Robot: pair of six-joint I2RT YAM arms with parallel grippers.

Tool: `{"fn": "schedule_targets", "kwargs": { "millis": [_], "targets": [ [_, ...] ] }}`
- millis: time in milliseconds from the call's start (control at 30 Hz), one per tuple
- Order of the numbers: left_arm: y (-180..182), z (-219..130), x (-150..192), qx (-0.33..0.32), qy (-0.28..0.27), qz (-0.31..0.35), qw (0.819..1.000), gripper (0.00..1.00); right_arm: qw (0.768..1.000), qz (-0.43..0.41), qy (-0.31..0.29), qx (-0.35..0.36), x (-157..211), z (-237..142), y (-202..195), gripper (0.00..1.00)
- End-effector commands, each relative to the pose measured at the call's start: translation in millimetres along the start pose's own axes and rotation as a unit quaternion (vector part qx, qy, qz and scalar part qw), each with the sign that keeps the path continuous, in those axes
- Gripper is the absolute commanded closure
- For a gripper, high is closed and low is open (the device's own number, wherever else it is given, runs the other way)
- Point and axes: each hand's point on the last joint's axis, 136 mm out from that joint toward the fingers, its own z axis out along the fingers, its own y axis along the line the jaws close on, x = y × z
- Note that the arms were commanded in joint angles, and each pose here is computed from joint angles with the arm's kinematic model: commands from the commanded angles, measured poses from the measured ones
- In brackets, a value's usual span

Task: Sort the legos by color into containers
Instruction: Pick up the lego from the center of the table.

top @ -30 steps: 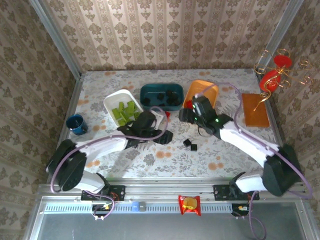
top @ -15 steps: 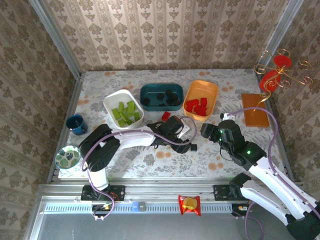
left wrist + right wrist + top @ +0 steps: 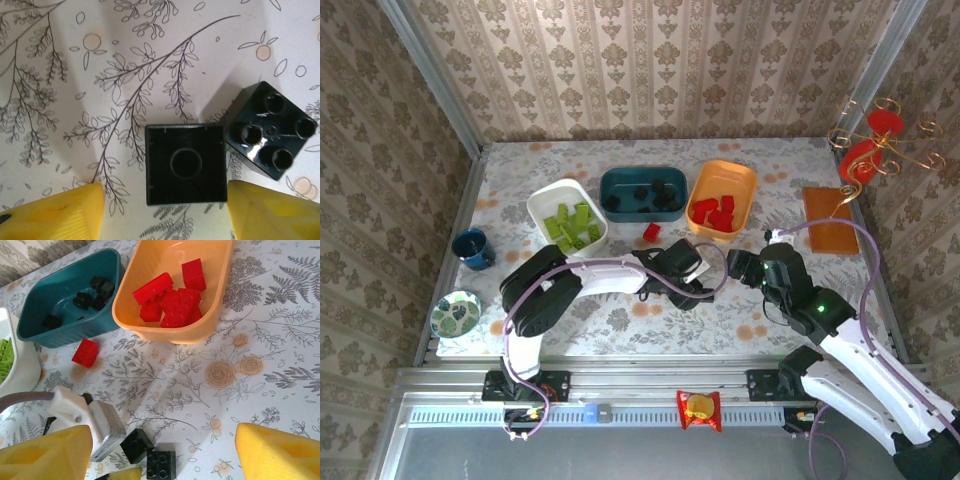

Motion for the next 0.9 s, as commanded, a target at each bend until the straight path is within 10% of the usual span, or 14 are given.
{"fn": "schedule_targets", "kwargs": {
  "millis": [0, 533, 867],
  "targets": [
    [1, 3, -12, -0.014, -0.008, 0.030, 0.999, 0.35, 1.000, 0.012, -0.004, 0.003, -2, -5, -3, 0.23],
    [6, -1, -20, -0.007, -0.032, 0.012, 0.999, 0.68, 1.000, 0.013, -0.003, 0.008, 2, -5, -8, 0.23],
    [111, -95, -58, -0.094, -0.165, -0.133, 0.973, 0.72, 1.000, 0.020, -0.002, 0.009, 4, -1, -9, 0.23]
  ]
}}
